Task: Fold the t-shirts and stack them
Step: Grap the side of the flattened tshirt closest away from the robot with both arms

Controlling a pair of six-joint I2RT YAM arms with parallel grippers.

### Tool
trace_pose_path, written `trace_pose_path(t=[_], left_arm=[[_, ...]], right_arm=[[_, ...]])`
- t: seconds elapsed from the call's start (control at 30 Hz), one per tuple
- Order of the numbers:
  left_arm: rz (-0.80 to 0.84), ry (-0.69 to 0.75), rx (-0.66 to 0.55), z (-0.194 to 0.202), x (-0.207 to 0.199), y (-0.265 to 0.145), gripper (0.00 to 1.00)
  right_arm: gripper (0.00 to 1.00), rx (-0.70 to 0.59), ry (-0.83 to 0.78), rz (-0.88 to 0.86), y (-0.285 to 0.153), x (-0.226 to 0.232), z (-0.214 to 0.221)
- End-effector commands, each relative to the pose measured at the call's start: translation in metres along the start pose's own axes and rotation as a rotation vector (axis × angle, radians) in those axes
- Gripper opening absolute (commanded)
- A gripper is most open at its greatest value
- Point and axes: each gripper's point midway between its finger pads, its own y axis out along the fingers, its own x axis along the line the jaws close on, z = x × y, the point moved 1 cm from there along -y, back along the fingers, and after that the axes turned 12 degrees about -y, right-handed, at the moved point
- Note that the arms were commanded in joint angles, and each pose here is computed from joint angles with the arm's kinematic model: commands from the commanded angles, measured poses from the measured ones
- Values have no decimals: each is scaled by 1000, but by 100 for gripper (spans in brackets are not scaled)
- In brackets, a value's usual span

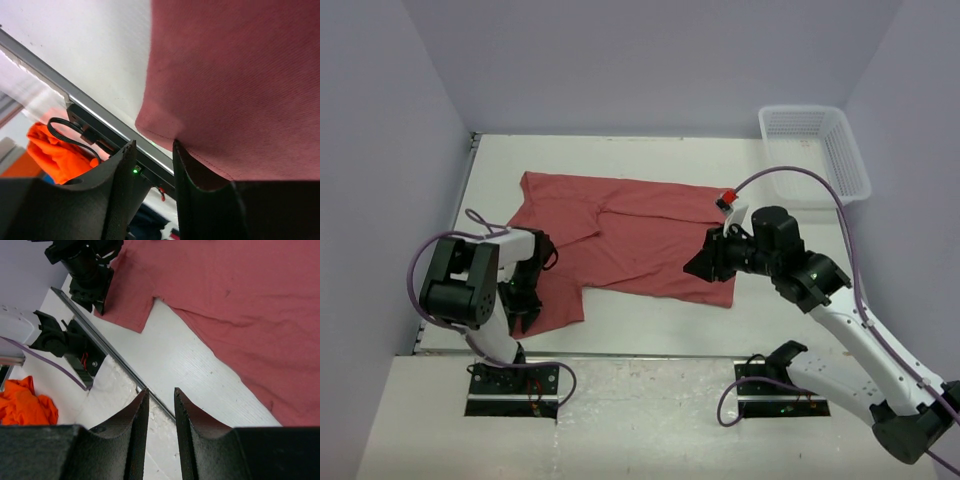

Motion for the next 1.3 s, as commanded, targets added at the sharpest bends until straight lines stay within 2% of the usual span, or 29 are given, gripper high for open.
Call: trace_pose_path(t=[0.0,0.13,0.3,0.47,0.6,0.87,1.17,1.27], left_arm=[[88,38,-15,-13,-31,3,37],[118,78,-11,-15,-40,2,38],[215,124,-4,-13,-49,-5,47],[323,127,-24,-14,-60,-17,50],[386,150,31,-5,-70,-17,52],[513,188,121,5,-97,-19,45],[608,215,149,7,-117,-20,35],[614,219,147,9,-117,-16,28]], right_arm=[[29,-65,-27,16,-14,3,-14],[29,-66,-19,13,-16,3,-13],[29,-58,-12,11,-13,2,-13],[29,-54,-13,9,-12,2,-14],[28,-61,-11,14,-14,1,-16],[28,-84,-11,25,-25,2,-18],[29,-100,6,22,-32,6,-22],[29,-94,16,16,-33,8,-21]])
